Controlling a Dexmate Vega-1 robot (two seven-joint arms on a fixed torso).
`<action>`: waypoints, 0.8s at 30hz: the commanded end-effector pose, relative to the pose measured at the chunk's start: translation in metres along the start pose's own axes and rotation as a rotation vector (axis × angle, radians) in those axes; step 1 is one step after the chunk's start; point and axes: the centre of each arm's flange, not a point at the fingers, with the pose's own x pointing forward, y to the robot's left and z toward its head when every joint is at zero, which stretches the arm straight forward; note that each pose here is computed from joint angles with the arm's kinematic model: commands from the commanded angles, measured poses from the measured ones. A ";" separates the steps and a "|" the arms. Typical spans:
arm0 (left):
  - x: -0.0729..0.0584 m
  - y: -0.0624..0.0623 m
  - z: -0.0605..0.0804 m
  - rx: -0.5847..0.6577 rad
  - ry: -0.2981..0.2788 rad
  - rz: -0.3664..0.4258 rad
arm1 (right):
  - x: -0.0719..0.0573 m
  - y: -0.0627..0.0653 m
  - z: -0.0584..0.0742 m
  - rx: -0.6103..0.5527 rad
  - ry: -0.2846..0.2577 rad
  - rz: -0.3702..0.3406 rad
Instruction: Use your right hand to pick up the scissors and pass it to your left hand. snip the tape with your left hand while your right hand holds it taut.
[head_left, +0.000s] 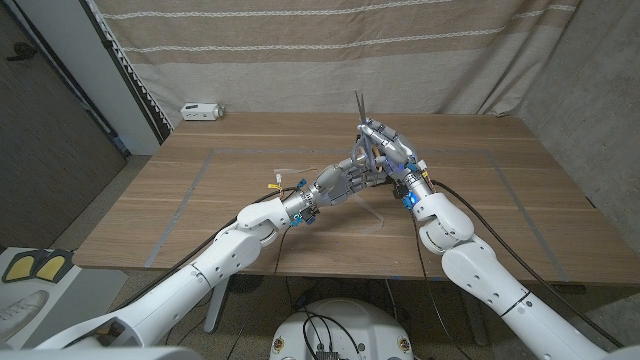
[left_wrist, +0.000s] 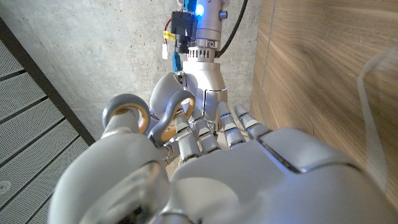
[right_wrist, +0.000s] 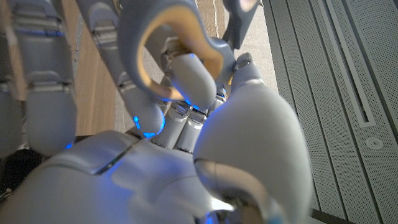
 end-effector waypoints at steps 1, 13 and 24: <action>-0.004 -0.001 -0.003 -0.012 0.005 0.025 | -0.003 -0.002 0.002 -0.037 -0.014 -0.029; -0.008 -0.001 -0.007 -0.058 -0.018 0.077 | -0.004 -0.008 0.001 0.003 -0.002 -0.033; -0.010 -0.002 -0.006 -0.063 -0.029 0.122 | -0.005 -0.007 0.001 -0.024 -0.006 -0.033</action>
